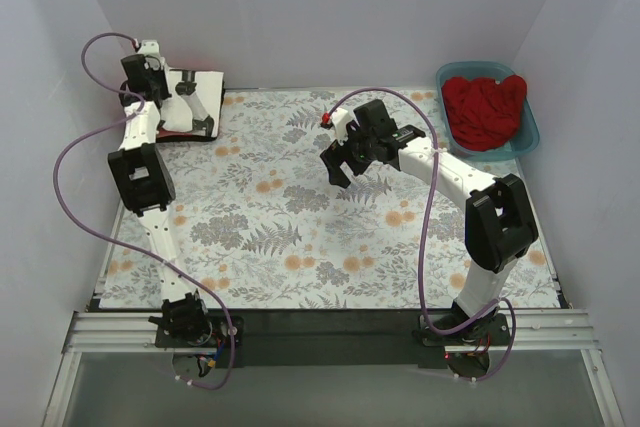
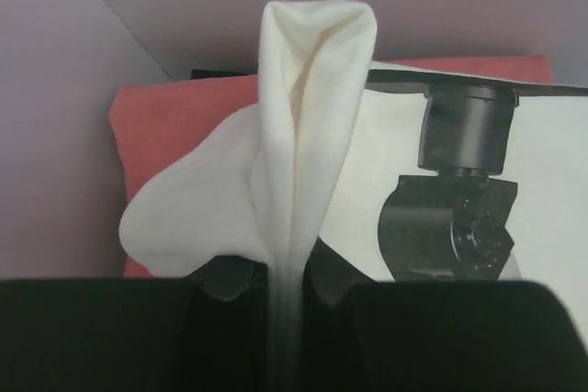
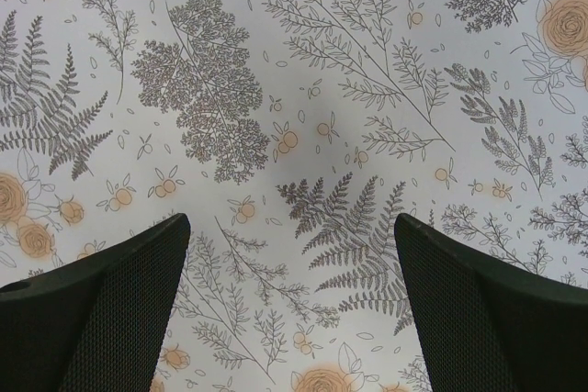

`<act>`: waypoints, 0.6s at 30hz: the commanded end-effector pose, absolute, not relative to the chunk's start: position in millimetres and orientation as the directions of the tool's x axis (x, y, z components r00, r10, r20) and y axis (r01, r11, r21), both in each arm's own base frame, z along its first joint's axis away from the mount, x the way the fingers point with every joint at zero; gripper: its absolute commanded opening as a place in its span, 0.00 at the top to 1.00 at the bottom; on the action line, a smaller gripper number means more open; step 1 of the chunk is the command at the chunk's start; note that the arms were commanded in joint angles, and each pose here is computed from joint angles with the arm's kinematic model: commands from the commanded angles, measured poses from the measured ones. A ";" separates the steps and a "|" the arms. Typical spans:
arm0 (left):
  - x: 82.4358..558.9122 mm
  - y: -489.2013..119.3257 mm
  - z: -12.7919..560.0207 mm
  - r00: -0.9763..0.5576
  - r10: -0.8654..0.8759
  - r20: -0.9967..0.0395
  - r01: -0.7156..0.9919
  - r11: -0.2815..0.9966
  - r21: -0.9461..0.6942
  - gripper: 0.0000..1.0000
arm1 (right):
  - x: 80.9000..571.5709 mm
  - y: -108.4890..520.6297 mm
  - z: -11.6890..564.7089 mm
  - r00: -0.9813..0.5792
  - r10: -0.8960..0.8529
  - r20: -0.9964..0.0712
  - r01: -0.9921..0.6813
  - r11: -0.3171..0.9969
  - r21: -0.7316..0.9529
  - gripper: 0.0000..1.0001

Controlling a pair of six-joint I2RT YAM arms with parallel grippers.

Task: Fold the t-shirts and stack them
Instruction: Neatly place the folded tshirt to the corner, then reset both grippers

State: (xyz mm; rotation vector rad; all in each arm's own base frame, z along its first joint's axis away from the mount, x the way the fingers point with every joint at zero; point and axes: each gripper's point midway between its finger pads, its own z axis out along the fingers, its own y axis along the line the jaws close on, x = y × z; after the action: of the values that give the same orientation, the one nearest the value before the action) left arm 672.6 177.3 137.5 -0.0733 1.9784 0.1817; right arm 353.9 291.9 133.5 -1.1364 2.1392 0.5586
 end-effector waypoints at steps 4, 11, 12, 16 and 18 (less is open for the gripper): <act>675.7 217.4 208.5 -0.280 0.155 -0.947 -0.295 0.925 0.239 0.24 | 361.4 291.2 158.7 -0.377 -0.549 -0.746 -0.839 0.543 0.024 0.02; 656.0 208.9 277.0 -0.227 0.192 -0.955 -0.285 0.924 0.254 0.18 | 372.1 268.3 183.7 -0.368 -0.511 -0.777 -0.807 0.590 -0.006 0.02; 651.2 201.7 279.5 -0.241 0.175 -0.954 -0.260 0.936 0.237 0.18 | 373.6 263.2 187.0 -0.375 -0.503 -0.778 -0.799 0.601 -0.003 0.01; 626.0 166.2 315.4 -0.236 0.100 -0.967 -0.142 0.981 0.136 0.17 | 387.6 227.8 204.3 -0.399 -0.457 -0.795 -0.749 0.663 -0.005 0.02; 610.5 138.0 309.8 -0.292 0.037 -0.956 -0.039 0.998 0.050 0.16 | 387.6 212.7 213.3 -0.406 -0.432 -0.805 -0.731 0.682 0.003 0.02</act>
State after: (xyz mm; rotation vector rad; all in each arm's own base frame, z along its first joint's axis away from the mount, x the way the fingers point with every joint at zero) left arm 649.0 181.3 220.0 -0.0508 1.9250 0.2623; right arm 385.1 234.0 179.3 -0.9567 2.1065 0.4651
